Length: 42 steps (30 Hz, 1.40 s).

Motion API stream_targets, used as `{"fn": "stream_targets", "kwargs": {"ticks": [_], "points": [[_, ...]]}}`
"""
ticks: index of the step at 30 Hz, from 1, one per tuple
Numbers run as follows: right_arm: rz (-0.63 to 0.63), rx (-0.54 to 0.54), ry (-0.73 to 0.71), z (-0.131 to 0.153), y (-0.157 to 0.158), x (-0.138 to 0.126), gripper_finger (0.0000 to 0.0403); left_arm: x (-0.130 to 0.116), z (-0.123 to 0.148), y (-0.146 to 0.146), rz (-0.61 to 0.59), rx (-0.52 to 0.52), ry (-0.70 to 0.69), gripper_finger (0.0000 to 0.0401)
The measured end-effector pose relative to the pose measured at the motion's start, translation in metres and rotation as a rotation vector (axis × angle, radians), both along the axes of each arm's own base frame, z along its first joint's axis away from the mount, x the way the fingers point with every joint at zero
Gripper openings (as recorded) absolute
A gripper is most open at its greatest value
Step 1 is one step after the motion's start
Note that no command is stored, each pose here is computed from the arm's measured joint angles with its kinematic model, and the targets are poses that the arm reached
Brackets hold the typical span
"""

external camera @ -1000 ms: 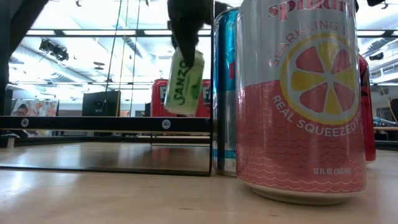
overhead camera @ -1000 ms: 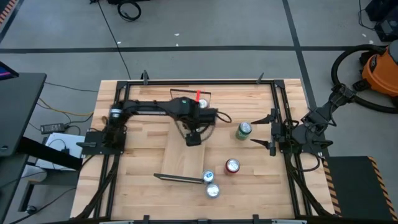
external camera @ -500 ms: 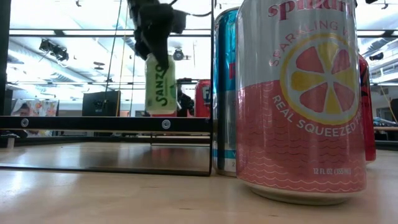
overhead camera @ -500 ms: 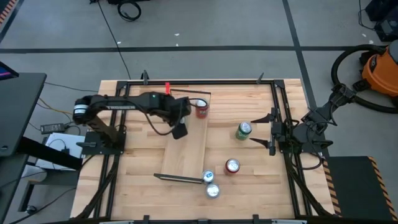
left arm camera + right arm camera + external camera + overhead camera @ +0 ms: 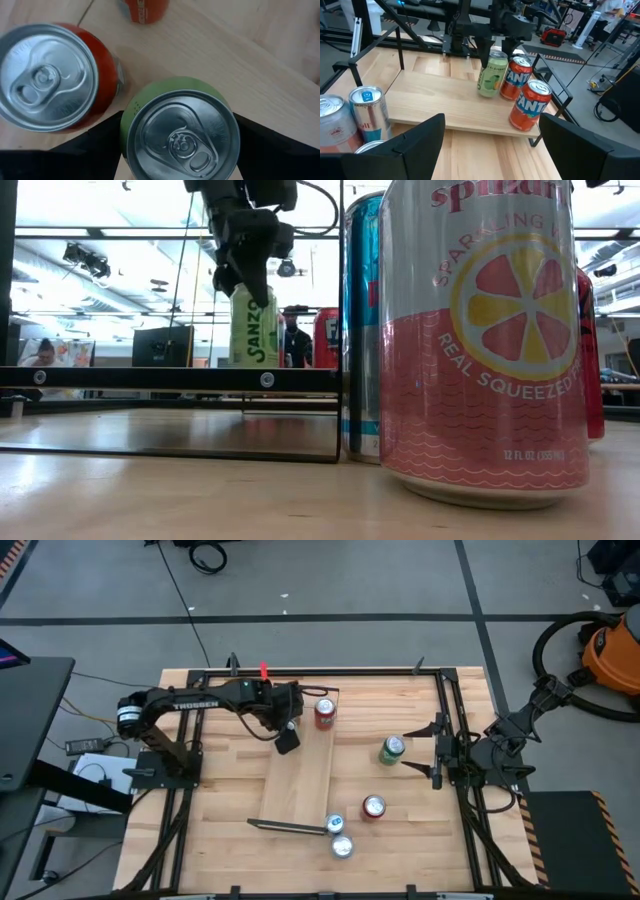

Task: Place canned beverage on shelf
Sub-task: Put the light green soda can on the shelf

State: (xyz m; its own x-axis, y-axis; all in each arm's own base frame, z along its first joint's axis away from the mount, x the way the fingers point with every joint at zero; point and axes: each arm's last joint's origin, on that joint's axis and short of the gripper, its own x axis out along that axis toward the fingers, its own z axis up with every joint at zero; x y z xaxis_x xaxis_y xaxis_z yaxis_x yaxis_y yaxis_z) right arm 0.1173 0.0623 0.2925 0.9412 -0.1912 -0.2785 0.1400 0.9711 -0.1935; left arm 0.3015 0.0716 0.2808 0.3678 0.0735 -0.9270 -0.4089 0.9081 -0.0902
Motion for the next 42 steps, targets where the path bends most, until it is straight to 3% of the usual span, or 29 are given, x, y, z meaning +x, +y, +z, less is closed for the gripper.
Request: {"fn": "stream_targets", "kwargs": {"ticks": [13,28,37,42], "points": [[0.001,0.000,0.000,0.0000,0.0000,0.0000,0.0334,0.0015,-0.0026,-0.0004,0.002,-0.004,0.010,0.0344],[0.002,0.001,0.001,0.0000,0.0001,0.0000,0.0334,0.0002,-0.0032,-0.0013,0.018,-0.031,0.021,0.0351],[0.002,0.000,0.000,0.0000,0.0000,0.0000,0.0334,0.0005,-0.0027,-0.0016,0.023,-0.047,0.015,0.0393],[0.002,0.000,0.001,0.0000,0.0000,0.0000,0.0334,-0.0025,-0.0037,-0.0021,0.022,-0.046,0.049,0.0398]]}}
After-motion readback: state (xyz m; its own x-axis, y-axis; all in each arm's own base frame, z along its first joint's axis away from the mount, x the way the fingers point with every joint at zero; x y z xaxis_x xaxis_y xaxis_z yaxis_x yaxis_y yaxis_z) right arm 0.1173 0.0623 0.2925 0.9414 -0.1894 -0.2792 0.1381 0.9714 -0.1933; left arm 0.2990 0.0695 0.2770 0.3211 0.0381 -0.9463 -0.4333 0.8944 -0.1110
